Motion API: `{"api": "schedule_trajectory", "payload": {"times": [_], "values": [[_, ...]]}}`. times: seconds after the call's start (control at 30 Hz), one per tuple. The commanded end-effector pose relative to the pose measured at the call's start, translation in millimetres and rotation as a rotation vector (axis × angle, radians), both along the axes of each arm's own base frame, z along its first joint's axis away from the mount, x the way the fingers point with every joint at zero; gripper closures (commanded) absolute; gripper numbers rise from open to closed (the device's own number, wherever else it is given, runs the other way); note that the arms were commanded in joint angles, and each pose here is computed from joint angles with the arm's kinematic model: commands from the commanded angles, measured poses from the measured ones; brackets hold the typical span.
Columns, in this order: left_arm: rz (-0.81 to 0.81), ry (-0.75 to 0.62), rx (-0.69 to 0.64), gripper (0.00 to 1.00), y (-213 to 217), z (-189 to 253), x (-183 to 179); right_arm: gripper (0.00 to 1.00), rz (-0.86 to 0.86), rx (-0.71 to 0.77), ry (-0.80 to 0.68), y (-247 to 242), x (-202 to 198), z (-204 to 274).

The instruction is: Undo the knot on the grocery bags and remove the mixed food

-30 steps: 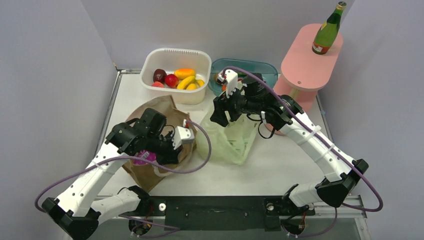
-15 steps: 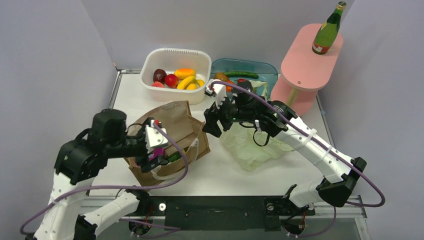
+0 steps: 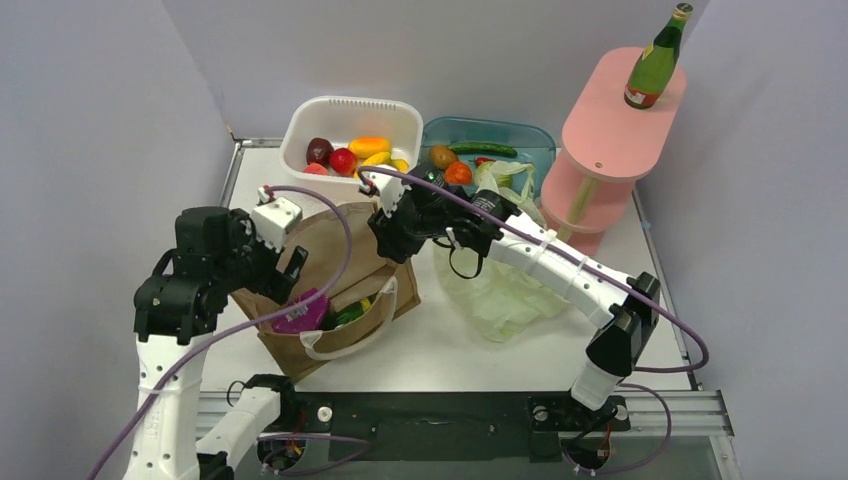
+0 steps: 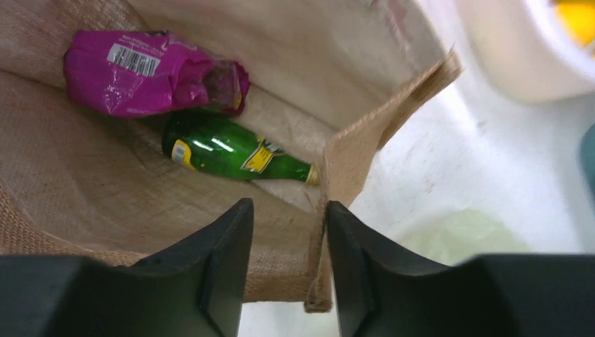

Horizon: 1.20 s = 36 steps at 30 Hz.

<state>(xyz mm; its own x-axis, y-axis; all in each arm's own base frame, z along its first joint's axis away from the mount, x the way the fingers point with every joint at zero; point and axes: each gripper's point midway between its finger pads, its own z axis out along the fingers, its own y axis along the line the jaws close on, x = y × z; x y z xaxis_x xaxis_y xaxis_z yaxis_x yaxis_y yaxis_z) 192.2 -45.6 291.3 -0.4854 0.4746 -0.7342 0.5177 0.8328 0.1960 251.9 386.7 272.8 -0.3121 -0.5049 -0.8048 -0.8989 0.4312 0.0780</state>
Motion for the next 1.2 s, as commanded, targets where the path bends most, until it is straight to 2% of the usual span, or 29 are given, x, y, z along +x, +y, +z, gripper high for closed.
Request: {"api": "schedule_trajectory", "payload": {"times": [0.0,0.03,0.07,0.13,0.23,0.33,0.37,0.4,0.43,0.47,0.5,0.6,0.63,0.67,0.7,0.77,0.83,0.87,0.9,0.93,0.97,1.03,1.1,1.17], "values": [[0.114,0.0,-0.052,0.16,22.0,1.4,21.8,0.73,0.039,0.009,0.016,-0.9,-19.0,-3.8],[0.124,0.008,-0.064,0.16,28.8,-0.5,24.5,0.78,0.043,0.005,0.02,-2.7,-21.9,-5.8],[0.131,0.036,-0.066,0.16,32.9,-6.9,29.3,0.9,0.05,-0.002,0.027,-7.3,-27.2,-10.0],[0.156,0.078,-0.046,0.16,47.2,-18.4,36.4,1.0,0.055,-0.01,0.037,-15.5,-34.4,-15.2],[0.111,0.099,-0.016,0.16,54.2,-30.3,40.8,1.0,0.071,-0.013,0.045,-25.6,-45.8,-20.1],[-0.039,0.121,-0.066,0.2,31.9,-41.7,33.1,1.0,0.089,-0.026,0.039,-37.1,-58.2,-26.7],[-0.078,0.128,-0.09,0.24,24.5,-42.2,29.4,1.0,0.096,-0.034,0.031,-38.5,-60.8,-28.9],[-0.145,0.143,-0.143,0.38,10.3,-41.6,21.2,1.0,0.107,-0.042,0.016,-42.7,-63.7,-31.0],[-0.171,0.162,-0.175,0.47,2.9,-41.4,14.0,1.0,0.112,-0.04,-0.018,-44.8,-64.1,-28.0],[-0.219,0.145,-0.224,0.75,-8.6,-34.3,10.8,1.0,0.109,-0.057,-0.025,-48.5,-65.2,-36.0],[-0.238,0.125,-0.243,0.96,-14.1,-27.3,6.1,1.0,0.096,-0.063,-0.059,-51.5,-63.4,-38.8],[-0.245,-0.008,-0.329,1.0,-29.9,2.3,6.0,1.0,0.047,-0.051,-0.159,-56.3,-54.6,-36.2],[-0.244,-0.126,-0.31,1.0,-29.4,17.6,12.1,1.0,0.015,-0.032,-0.219,-57.1,-47.6,-31.5],[-0.196,-0.157,-0.345,1.0,-29.4,25.5,15.4,1.0,-0.003,-0.017,-0.252,-56.8,-43.3,-27.3],[-0.195,-0.272,-0.324,1.0,-27.4,41.1,22.3,1.0,-0.042,0.009,-0.312,-56.0,-33.2,-18.2],[-0.166,-0.354,-0.341,1.0,-25.6,58.2,29.8,1.0,-0.106,0.037,-0.382,-56.0,-18.6,-2.6],[-0.175,-0.364,-0.385,1.0,-30.2,69.1,33.1,1.0,-0.137,0.072,-0.426,-55.8,-11.9,12.4],[-0.18,-0.353,-0.407,1.0,-32.7,70.4,32.9,0.98,-0.134,0.096,-0.439,-53.6,-12.2,18.4],[-0.202,-0.335,-0.427,1.0,-36.8,70.6,31.6,0.84,-0.124,0.11,-0.449,-54.9,-14.7,22.8],[-0.21,-0.325,-0.436,1.0,-38.6,69.4,30.4,0.75,-0.106,0.123,-0.449,-53.2,-18.4,25.5],[-0.216,-0.312,-0.444,1.0,-40.4,66.2,27.4,0.62,-0.099,0.142,-0.458,-55.4,-22.2,32.5],[-0.222,-0.295,-0.437,1.0,-41.3,57.9,22.3,0.48,-0.063,0.198,-0.477,-56.1,-35.1,48.6],[-0.23,-0.278,-0.429,1.0,-42.4,49.7,16.3,0.4,0.017,0.265,-0.493,-51.5,-57.0,63.5],[-0.228,-0.26,-0.435,1.0,-43.3,43.4,13.3,0.38,0.12,0.3,-0.51,-41.9,-81.8,69.3]]}}
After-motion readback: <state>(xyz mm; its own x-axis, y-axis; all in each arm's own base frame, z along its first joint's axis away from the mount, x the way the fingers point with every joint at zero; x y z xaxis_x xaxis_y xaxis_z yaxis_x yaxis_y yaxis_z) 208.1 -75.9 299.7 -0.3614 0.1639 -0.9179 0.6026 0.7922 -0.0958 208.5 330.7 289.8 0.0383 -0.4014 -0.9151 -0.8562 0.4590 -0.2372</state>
